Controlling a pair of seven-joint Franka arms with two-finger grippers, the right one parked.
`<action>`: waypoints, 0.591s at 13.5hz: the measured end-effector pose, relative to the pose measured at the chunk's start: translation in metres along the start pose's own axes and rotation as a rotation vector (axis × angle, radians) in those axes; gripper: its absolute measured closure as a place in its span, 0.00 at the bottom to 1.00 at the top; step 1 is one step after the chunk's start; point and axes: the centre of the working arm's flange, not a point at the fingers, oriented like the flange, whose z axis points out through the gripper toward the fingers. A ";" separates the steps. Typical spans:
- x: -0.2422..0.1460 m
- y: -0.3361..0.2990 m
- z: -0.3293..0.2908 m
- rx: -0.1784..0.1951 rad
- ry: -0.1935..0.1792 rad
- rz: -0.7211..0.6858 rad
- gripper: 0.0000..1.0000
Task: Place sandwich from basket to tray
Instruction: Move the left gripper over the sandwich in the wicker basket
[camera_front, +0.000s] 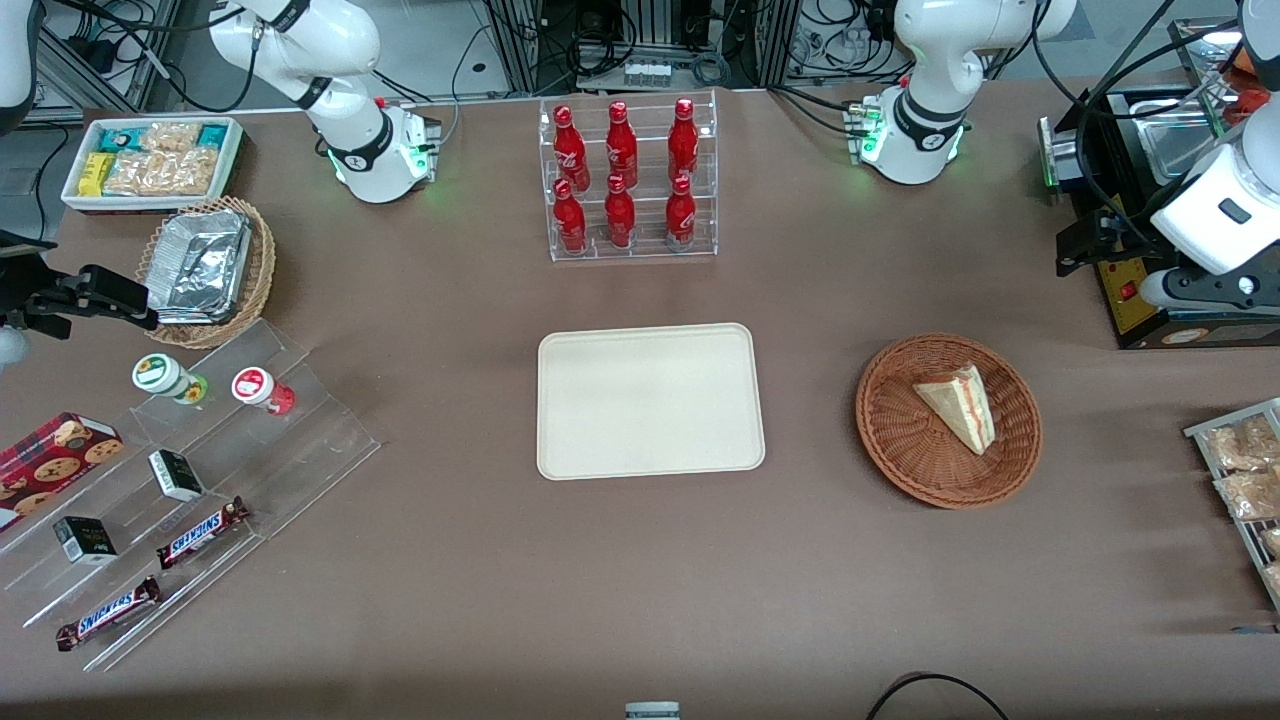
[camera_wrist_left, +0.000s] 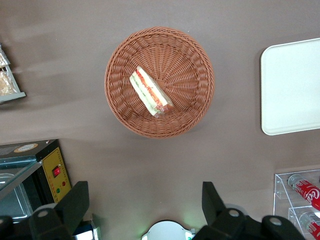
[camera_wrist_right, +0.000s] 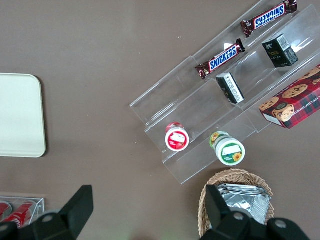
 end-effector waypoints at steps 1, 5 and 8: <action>0.000 0.000 0.000 0.000 0.000 0.000 0.00; 0.000 0.000 0.001 0.000 -0.005 -0.007 0.00; 0.009 -0.001 0.015 -0.001 -0.002 -0.010 0.00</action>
